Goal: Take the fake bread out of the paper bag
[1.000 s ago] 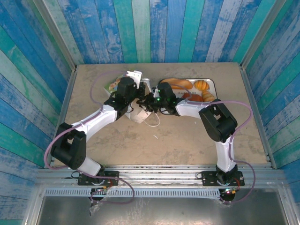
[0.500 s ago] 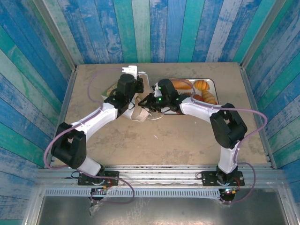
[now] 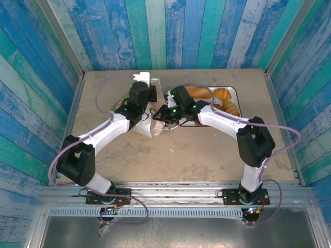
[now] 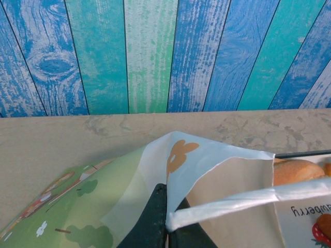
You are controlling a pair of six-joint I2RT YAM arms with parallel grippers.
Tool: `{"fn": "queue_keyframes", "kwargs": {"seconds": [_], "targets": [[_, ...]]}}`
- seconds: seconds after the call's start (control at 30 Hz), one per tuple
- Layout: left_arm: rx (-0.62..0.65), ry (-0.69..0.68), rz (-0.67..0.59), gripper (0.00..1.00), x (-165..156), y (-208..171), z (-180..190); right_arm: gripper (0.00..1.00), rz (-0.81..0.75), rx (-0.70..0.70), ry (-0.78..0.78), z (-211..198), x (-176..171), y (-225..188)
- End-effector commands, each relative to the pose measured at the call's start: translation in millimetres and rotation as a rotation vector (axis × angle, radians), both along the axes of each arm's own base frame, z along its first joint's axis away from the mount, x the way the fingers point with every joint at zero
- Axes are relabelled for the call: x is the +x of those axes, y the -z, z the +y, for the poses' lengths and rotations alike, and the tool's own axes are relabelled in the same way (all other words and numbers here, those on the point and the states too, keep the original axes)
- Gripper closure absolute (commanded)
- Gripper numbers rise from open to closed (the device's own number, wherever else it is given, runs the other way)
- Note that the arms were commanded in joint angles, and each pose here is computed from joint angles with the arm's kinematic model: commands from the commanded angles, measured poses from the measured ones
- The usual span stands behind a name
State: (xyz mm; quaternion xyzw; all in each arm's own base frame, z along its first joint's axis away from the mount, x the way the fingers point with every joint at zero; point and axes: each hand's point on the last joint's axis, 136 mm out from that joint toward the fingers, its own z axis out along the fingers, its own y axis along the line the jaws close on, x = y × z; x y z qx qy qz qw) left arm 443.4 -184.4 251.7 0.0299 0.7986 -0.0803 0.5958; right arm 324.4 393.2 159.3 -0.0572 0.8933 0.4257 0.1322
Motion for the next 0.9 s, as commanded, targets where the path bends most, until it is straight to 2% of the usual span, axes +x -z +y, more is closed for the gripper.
{"fn": "queue_keyframes", "kwargs": {"seconds": [0.0, 0.23, 0.87], "targets": [[0.026, 0.020, -0.033, 1.00, -6, -6, 1, 0.84, -0.109, 0.033, -0.025, 2, 4, -40], [0.094, 0.081, -0.014, 1.00, -15, -2, -2, 0.85, -0.089, 0.051, -0.028, 1, 8, -43], [0.208, -0.004, 0.015, 1.00, 7, -4, 6, 0.87, -0.032, 0.046, -0.031, -32, -31, -37]]}}
